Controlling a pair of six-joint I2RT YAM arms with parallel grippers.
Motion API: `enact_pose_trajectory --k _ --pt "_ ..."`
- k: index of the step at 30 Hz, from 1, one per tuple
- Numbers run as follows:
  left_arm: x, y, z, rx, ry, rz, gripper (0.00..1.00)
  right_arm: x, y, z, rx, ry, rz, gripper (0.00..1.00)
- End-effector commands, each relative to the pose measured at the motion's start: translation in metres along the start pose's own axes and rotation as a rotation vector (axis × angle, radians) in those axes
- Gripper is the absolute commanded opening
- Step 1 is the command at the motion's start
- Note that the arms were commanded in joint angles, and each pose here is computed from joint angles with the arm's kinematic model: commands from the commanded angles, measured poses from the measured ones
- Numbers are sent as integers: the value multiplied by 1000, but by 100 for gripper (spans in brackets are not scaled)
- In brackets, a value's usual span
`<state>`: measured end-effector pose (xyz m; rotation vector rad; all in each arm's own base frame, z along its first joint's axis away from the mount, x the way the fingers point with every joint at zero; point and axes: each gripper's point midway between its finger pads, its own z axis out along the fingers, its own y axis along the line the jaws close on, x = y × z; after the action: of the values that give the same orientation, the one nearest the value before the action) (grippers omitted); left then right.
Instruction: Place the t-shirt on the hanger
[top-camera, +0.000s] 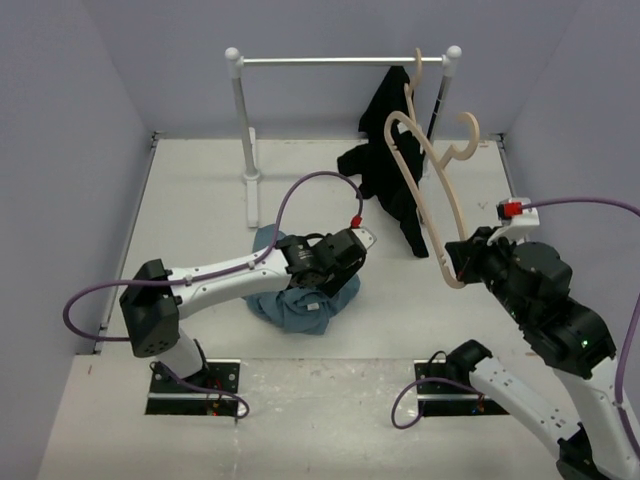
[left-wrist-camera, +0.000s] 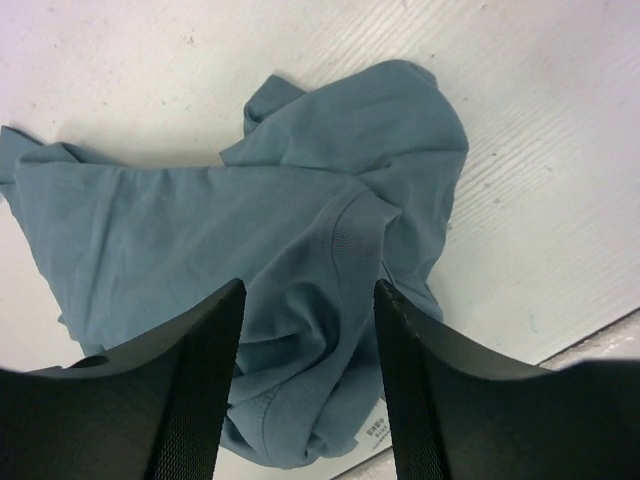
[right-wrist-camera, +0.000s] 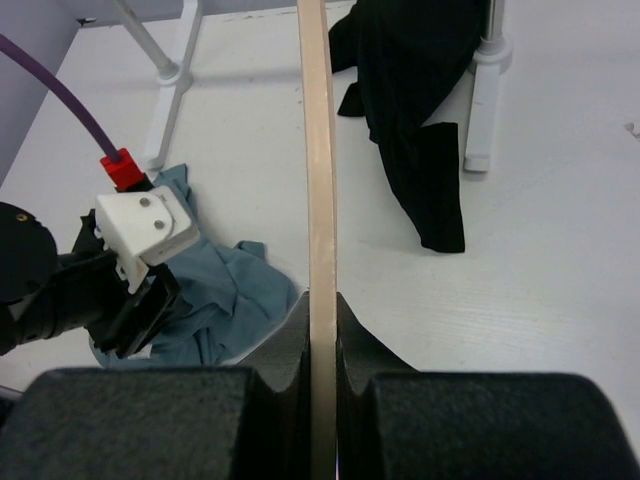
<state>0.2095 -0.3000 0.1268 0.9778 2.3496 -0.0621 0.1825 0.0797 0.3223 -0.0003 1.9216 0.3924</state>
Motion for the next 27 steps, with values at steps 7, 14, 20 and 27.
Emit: enact_pose_trajectory --k 7,14,20,27 --pt "7 -2 -1 11 48 42 53 -2 -11 -8 46 -31 17 0" --pt "15 -11 9 40 76 41 53 7 -10 2 45 -2 12 0" --pt "8 -19 5 85 42 6 57 12 -8 8 38 16 7 0" --pt "15 -17 15 60 58 8 49 19 -5 14 26 37 3 0"
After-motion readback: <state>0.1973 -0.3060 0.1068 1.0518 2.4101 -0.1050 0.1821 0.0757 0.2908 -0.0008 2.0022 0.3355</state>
